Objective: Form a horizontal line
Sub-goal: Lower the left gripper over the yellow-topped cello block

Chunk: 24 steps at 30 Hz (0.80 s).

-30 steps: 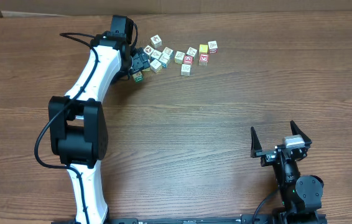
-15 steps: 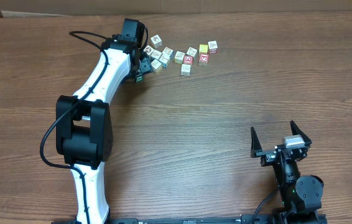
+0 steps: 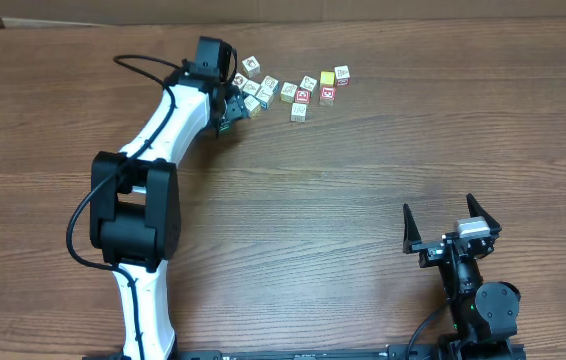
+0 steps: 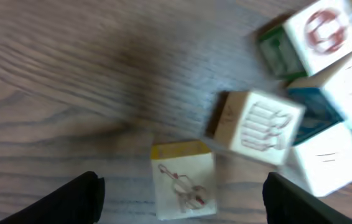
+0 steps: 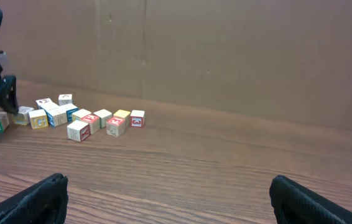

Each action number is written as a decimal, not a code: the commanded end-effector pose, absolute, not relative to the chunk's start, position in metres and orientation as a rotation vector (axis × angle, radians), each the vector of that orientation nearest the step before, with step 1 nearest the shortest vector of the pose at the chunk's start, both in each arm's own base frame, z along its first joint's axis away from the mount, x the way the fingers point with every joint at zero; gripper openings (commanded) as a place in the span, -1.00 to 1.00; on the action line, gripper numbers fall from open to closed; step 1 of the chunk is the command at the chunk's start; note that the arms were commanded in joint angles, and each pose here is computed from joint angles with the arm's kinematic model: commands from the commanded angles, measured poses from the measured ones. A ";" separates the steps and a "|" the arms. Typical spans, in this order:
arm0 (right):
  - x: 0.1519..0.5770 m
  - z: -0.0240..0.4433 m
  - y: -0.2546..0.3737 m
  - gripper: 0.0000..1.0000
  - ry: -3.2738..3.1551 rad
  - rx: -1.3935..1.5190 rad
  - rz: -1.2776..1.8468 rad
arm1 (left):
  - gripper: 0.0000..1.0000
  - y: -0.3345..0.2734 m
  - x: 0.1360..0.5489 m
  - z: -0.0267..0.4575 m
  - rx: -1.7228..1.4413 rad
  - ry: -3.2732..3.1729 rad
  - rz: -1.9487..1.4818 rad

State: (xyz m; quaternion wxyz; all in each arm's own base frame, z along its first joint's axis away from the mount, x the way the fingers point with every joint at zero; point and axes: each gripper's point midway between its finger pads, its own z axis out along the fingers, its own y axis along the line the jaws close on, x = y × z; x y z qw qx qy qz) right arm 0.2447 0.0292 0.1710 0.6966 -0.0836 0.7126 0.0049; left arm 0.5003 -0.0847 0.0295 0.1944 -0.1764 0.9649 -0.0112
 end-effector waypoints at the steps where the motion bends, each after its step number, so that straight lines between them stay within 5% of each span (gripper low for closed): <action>1: 0.245 0.170 0.031 1.00 1.583 -0.194 0.018 | 0.48 -0.085 0.496 0.020 -0.476 2.716 -0.008; 11: 0.245 0.170 0.031 1.00 1.583 -0.195 0.018 | 0.11 -0.085 0.498 0.016 -0.474 2.709 -0.009; 24: 0.245 0.170 0.031 1.00 1.583 -0.195 0.018 | -0.07 -0.086 0.497 -0.007 -0.476 2.735 0.002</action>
